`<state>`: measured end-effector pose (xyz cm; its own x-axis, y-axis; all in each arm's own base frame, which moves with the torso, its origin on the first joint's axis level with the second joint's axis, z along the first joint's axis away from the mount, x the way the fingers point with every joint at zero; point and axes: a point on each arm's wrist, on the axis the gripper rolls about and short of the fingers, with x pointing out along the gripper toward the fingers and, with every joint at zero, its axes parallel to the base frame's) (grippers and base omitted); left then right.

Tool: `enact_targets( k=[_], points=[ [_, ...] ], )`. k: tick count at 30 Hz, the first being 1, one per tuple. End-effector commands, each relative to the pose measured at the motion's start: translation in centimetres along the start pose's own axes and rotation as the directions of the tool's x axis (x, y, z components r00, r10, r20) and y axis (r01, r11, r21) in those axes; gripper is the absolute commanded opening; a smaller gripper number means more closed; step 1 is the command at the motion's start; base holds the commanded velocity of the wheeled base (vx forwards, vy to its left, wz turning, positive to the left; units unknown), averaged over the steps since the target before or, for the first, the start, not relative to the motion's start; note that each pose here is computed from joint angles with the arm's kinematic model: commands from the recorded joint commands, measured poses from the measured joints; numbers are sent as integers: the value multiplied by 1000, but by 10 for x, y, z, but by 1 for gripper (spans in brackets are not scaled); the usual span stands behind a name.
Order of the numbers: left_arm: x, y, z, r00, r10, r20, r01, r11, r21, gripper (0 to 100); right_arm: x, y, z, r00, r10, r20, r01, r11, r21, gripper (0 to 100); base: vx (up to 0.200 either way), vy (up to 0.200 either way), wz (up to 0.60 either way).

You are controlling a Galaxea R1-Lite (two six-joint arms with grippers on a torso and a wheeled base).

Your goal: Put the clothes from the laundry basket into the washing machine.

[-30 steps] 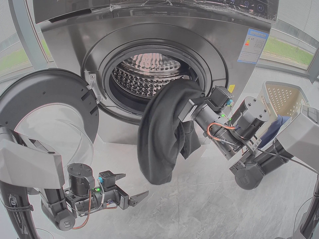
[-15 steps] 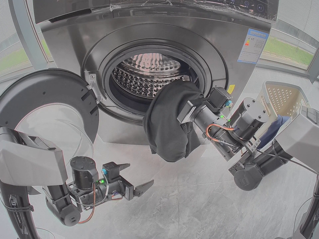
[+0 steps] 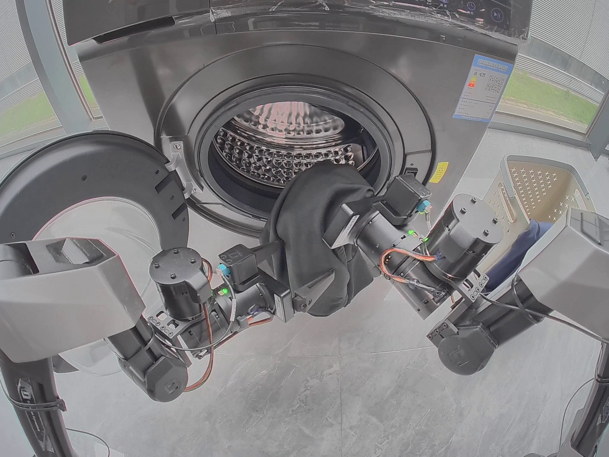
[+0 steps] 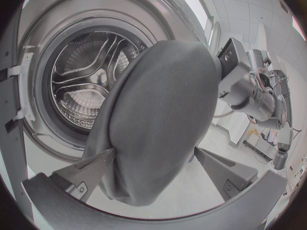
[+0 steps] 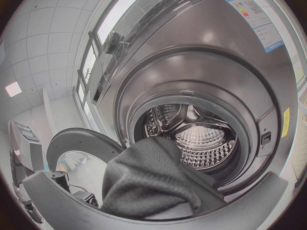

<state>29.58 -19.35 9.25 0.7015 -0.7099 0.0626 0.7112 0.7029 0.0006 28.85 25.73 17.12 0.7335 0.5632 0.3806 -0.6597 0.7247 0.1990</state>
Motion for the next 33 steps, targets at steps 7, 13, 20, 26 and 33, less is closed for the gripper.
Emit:
enact_targets(
  k=[7,13,20,26,33],
  points=[
    [28,10,-13,999,9,32,-10,1000,8,100,-4,7,-7,1000,17,-20,-17,1000,7,0,0,0,0],
    [41,23,-20,998,39,56,-40,999,14,100,-12,20,-9,998,47,-46,-46,999,20,0,0,0,0],
    [52,31,-31,997,53,60,-54,998,16,100,-16,29,-5,997,68,-47,-66,997,29,0,0,0,0],
    [59,33,-35,995,69,73,-71,997,17,100,-17,29,-7,996,67,-56,-66,997,28,0,0,0,0],
    [67,34,-32,990,96,105,-98,995,20,100,-17,31,-10,995,72,-62,-70,997,32,0,0,0,0]
  ],
)
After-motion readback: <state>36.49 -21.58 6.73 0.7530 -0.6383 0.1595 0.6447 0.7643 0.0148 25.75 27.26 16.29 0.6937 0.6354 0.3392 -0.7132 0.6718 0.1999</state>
